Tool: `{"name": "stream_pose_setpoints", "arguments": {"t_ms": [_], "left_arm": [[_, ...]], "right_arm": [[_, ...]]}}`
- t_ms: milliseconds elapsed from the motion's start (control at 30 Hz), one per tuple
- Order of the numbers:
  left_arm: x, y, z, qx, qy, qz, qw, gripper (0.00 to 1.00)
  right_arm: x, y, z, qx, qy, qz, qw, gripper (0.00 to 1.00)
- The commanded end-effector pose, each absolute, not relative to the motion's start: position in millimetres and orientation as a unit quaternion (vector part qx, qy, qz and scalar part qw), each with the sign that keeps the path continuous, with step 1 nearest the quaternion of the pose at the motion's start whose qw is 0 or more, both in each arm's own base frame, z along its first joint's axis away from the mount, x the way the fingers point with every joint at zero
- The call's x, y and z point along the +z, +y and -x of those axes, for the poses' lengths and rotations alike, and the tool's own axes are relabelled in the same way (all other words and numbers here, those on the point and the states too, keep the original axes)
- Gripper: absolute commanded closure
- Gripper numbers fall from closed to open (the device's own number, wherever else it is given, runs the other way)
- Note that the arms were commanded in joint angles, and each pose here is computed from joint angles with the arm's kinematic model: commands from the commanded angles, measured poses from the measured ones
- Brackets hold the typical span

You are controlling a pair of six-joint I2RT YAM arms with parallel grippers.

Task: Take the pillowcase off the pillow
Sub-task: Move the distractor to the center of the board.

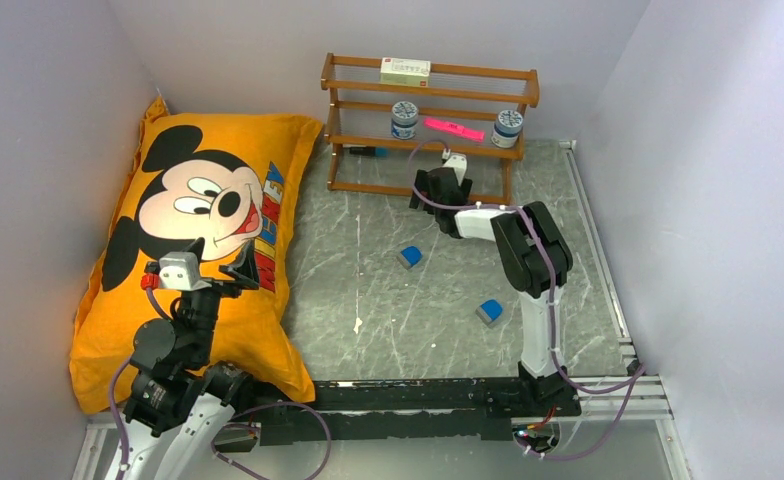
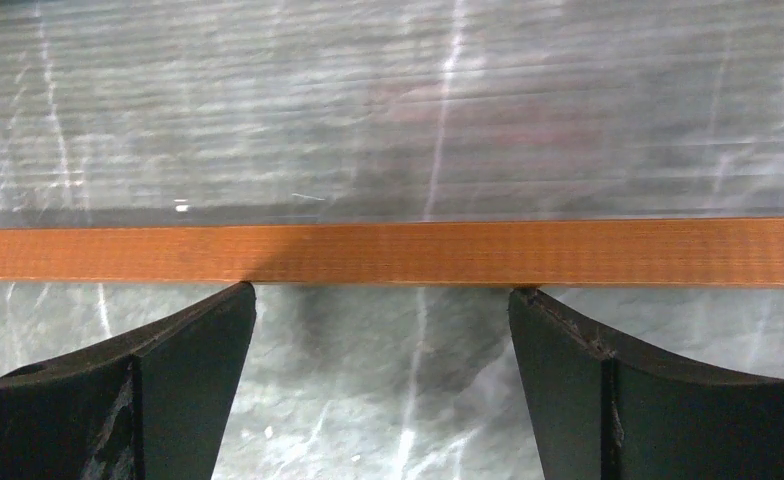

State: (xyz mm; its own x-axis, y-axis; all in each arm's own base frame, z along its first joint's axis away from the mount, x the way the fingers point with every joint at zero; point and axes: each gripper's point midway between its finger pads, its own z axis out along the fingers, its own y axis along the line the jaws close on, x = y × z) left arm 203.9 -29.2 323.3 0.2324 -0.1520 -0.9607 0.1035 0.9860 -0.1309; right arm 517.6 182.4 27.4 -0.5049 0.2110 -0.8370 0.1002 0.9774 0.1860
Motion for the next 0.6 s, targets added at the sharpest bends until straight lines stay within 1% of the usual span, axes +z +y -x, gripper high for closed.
{"name": "stream_pose_setpoints", "arguments": {"t_ms": [0, 267, 567], "left_arm": [[329, -29, -203, -0.086, 0.605, 0.025, 0.791, 0.03], [329, -29, -203, -0.087, 0.605, 0.024, 0.791, 0.03], [329, -28, -202, -0.086, 0.604, 0.026, 0.792, 0.03]], "right_arm": [[12, 135, -527, 0.034, 0.871, -0.141, 0.469, 0.00], [15, 94, -534, 0.024, 0.865, -0.177, 0.469, 0.00], [27, 62, -547, 0.054, 0.848, -0.231, 0.473, 0.00]]}}
